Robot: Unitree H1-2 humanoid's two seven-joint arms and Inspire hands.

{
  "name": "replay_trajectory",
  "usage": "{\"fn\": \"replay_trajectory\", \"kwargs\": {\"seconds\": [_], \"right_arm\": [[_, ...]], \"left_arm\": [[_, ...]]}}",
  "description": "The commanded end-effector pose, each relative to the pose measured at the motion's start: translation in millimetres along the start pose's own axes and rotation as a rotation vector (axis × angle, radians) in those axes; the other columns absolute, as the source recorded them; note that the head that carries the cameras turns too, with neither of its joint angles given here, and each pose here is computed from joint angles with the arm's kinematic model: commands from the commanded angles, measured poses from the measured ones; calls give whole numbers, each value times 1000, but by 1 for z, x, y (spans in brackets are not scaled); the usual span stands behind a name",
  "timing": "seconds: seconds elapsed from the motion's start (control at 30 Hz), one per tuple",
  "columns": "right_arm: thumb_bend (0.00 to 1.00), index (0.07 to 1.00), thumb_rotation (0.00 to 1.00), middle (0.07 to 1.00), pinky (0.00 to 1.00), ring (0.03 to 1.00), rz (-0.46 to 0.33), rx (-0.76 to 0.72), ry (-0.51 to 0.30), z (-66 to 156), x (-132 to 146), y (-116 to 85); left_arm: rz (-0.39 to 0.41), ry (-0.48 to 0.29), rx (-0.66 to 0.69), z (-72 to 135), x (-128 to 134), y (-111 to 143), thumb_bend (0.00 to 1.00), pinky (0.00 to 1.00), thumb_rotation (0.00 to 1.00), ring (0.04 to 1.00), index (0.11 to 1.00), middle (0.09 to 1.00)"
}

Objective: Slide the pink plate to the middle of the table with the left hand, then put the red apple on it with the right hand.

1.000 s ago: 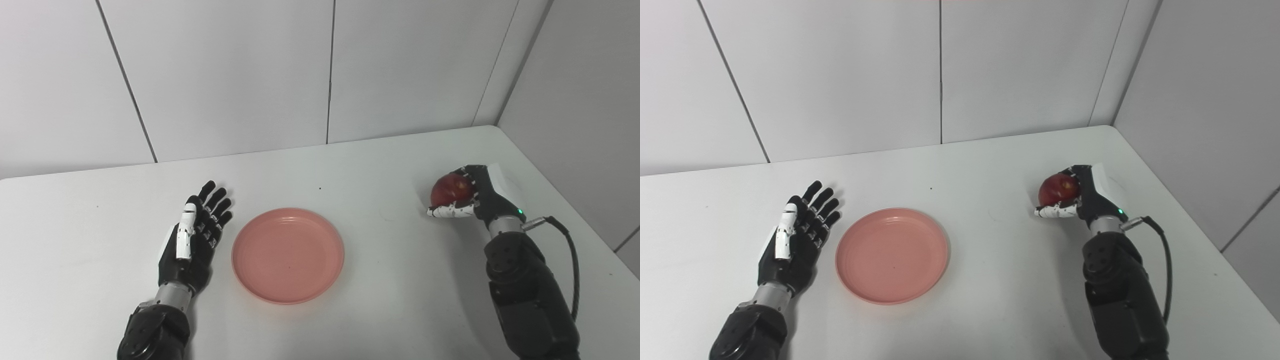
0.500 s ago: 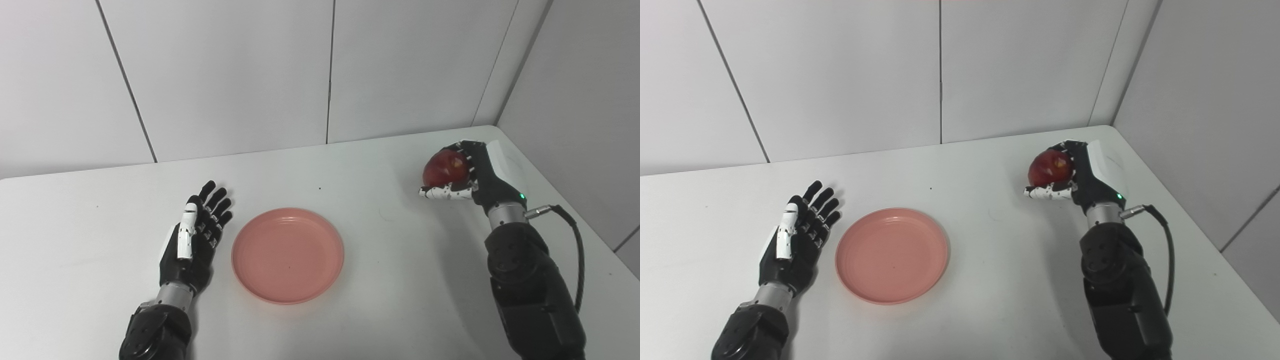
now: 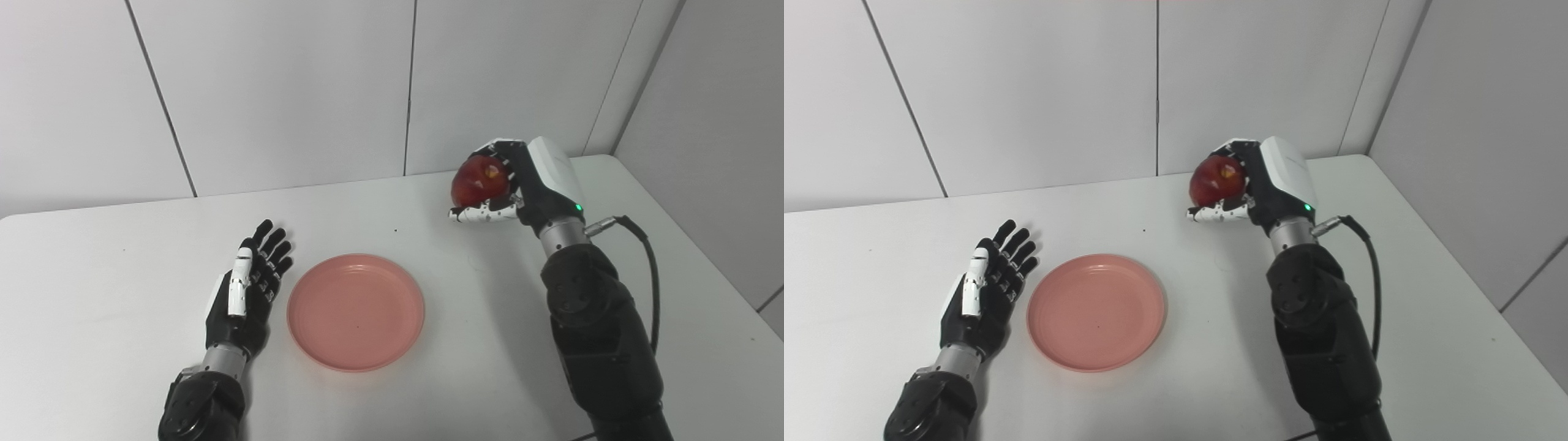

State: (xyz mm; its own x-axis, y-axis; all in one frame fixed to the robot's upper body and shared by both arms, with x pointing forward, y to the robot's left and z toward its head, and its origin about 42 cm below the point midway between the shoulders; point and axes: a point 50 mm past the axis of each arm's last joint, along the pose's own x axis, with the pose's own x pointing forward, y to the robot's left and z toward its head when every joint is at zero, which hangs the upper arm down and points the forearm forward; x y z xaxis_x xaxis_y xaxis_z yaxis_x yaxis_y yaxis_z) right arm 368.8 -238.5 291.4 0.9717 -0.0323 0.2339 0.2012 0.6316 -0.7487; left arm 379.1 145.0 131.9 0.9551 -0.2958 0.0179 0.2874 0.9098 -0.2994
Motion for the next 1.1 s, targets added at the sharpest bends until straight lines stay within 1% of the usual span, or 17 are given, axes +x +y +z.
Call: {"fn": "replay_trajectory", "kwargs": {"seconds": [0.0, 0.17, 0.3, 0.37, 0.5, 0.73, 0.97, 1.07], "right_arm": [[510, 486, 134, 461, 326, 396, -29, 7, -102, 25, 13, -7], [511, 485, 134, 464, 348, 416, 19, 1, -162, 45, 19, 11], [513, 486, 136, 461, 332, 407, 50, -7, -194, 61, 22, 25], [513, 486, 137, 460, 327, 401, 78, -11, -211, 70, 23, 33], [513, 485, 136, 458, 311, 388, 119, 2, -239, 82, 22, 48], [513, 487, 135, 466, 288, 377, 191, -7, -243, 93, 16, 73], [513, 486, 135, 450, 267, 357, 254, -12, -254, 98, 13, 94], [512, 486, 135, 454, 276, 367, 283, -16, -252, 97, 11, 102]], "left_arm": [[8, 34, -4, -8, -3, -6, 348, 946, 1000, 940, 917, 934], [14, 32, -6, -11, -2, -11, 343, 946, 1000, 939, 915, 935], [15, 26, -3, -12, -2, -16, 344, 948, 1000, 941, 917, 936], [16, 23, 1, -12, -1, -19, 351, 948, 1000, 939, 917, 934], [27, 22, -5, -12, -1, -23, 362, 936, 1000, 932, 918, 930], [41, 15, 5, -10, -3, -25, 359, 923, 1000, 924, 905, 921], [48, 10, 3, -9, -1, -27, 353, 925, 1000, 927, 909, 923], [59, 9, 1, -9, 0, -28, 359, 920, 1000, 926, 905, 924]]}}
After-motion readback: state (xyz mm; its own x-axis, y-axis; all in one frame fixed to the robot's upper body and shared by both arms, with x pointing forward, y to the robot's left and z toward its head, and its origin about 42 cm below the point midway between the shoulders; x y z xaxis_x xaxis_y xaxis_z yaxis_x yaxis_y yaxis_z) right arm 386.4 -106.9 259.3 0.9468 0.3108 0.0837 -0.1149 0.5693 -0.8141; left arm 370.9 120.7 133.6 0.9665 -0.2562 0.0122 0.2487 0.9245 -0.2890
